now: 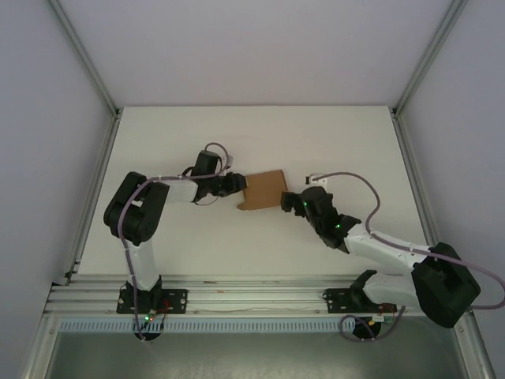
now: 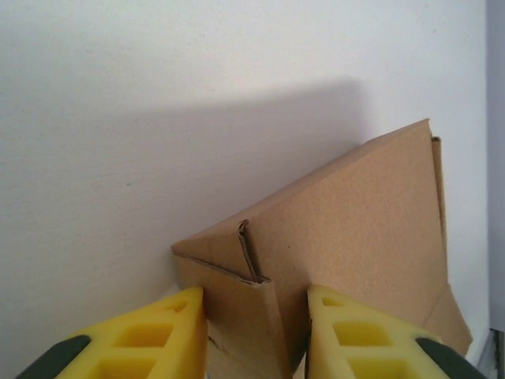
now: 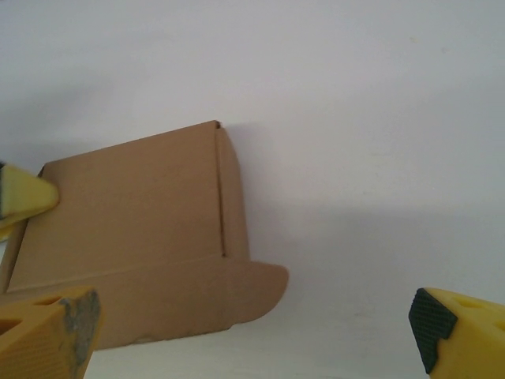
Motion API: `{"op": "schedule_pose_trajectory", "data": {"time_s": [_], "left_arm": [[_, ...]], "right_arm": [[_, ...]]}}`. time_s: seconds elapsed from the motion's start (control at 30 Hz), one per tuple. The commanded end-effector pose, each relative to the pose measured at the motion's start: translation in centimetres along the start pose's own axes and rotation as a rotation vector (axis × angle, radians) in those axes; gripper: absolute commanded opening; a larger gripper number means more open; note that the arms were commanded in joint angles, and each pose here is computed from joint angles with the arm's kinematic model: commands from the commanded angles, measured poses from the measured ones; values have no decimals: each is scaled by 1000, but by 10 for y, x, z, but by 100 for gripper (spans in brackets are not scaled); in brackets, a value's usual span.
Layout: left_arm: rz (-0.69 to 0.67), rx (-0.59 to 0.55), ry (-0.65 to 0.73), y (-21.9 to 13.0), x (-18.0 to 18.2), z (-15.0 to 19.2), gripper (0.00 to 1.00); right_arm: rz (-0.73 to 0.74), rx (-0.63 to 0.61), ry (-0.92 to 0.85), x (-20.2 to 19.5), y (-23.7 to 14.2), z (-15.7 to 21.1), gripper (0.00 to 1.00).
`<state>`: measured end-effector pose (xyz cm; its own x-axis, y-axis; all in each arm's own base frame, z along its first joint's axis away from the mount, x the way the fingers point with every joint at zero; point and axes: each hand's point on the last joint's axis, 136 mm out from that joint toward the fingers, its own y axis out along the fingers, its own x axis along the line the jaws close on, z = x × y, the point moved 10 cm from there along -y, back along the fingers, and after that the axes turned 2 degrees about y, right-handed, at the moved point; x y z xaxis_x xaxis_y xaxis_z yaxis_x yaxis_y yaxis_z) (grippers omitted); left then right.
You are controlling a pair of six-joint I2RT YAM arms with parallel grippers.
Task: Assemble paper box
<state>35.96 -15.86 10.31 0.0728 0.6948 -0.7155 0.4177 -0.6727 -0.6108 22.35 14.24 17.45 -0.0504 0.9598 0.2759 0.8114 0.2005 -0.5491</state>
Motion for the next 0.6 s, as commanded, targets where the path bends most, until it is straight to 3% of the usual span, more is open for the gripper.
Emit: {"op": "schedule_pose_trajectory", "data": {"time_s": [0.0,0.13,0.33,0.57], "left_arm": [[8,26,-62,4,19,10,28],[36,14,-94,1,27,10,18],[63,6,-115,-2,34,14,18],[37,5,-103,-4,39,16,18]], "right_arm": [[-63,89,133,5,4,-17,100],[-104,166,209,6,17,-28,100],[-230,369,350,13,51,-28,100],[-344,469,445,22,87,-25,95]]}}
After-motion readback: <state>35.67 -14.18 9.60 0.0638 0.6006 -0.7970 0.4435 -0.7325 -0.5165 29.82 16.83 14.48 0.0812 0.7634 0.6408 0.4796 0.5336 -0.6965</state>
